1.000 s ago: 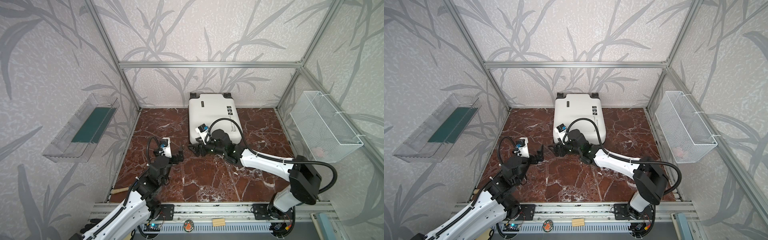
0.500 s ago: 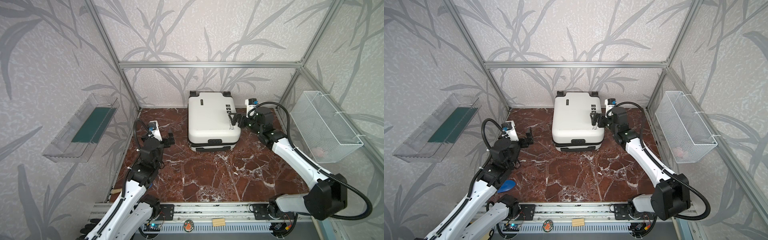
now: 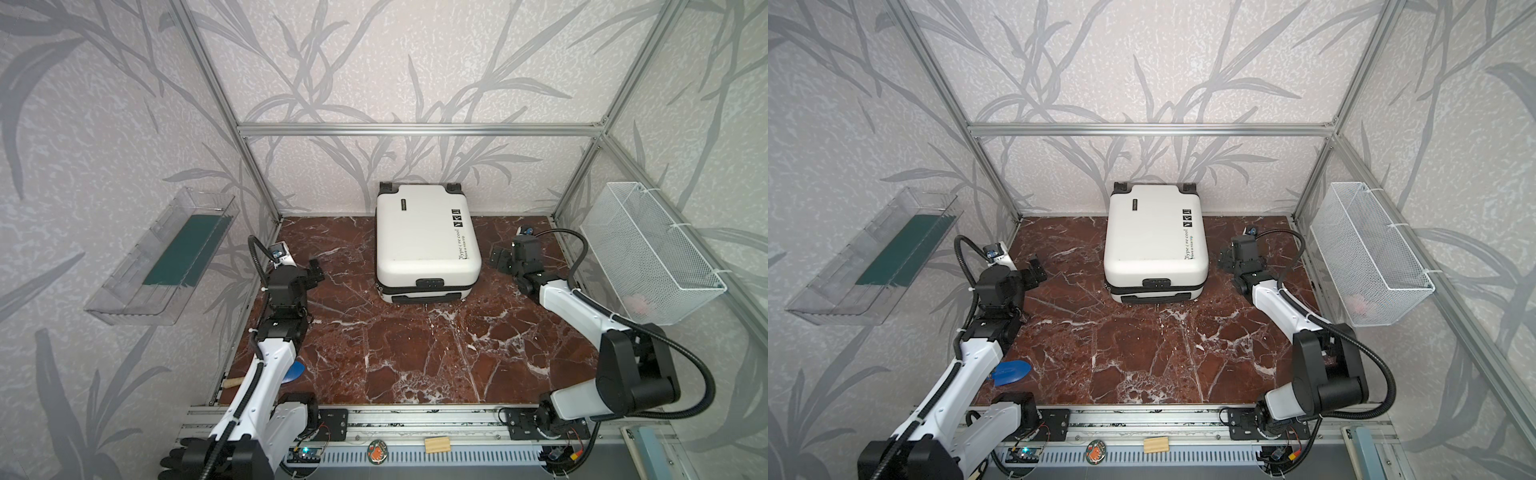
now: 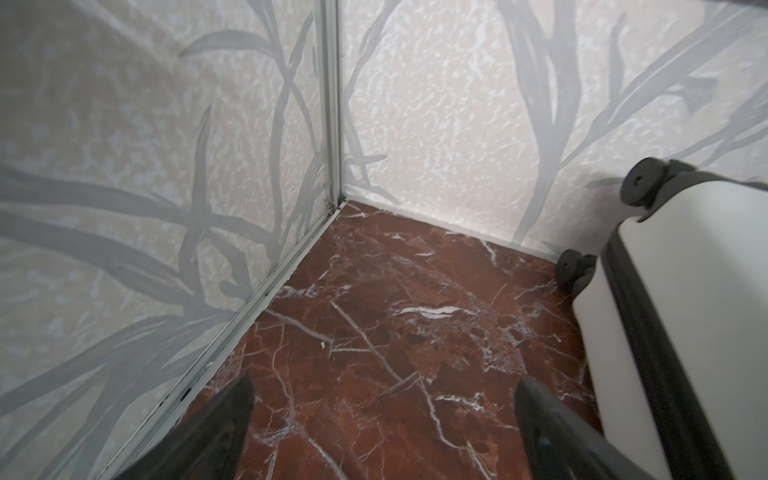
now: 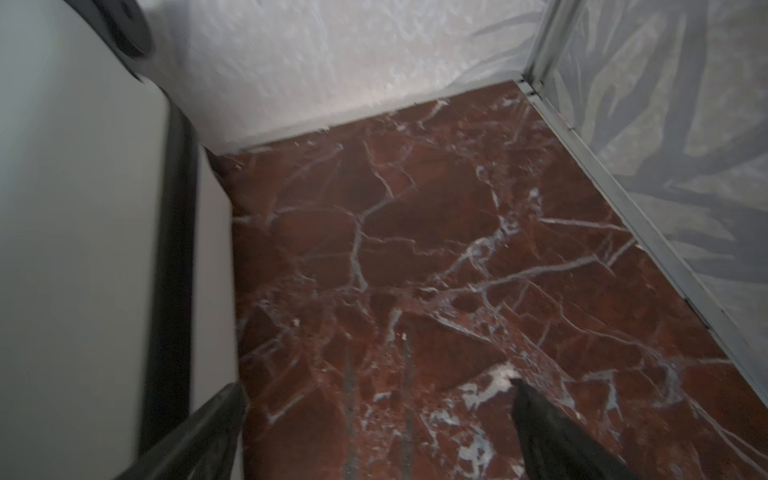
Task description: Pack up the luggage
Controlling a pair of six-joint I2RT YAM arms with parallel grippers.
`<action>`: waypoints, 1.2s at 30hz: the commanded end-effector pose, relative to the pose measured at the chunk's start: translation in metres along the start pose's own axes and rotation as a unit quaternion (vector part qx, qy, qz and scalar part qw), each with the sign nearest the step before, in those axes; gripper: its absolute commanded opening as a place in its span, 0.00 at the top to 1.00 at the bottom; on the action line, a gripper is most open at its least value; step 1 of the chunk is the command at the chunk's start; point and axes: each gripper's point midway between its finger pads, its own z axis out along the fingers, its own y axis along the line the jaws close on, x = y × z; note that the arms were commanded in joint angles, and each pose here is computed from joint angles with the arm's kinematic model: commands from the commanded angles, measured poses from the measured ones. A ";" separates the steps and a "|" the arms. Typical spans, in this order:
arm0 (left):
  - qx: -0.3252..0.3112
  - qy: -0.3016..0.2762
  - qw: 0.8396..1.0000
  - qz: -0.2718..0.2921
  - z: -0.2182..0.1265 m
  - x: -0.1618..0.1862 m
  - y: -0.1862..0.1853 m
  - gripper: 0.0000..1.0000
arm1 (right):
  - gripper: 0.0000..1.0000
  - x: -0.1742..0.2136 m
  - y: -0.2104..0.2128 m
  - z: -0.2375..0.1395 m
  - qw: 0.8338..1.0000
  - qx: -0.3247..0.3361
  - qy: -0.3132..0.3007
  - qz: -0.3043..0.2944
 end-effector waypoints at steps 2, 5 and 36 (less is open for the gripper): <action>-0.006 -0.031 1.000 0.005 0.008 0.004 0.012 0.01 | 0.01 0.004 -0.032 0.013 0.995 0.091 -0.037 -0.031; -0.017 -0.020 1.000 0.012 0.014 0.023 0.018 0.01 | 0.01 0.014 -0.037 0.018 0.993 0.098 -0.038 -0.045; 0.106 0.029 0.992 0.067 0.072 0.128 -0.025 0.01 | 0.01 0.048 -0.026 0.009 0.980 0.008 -0.138 -0.140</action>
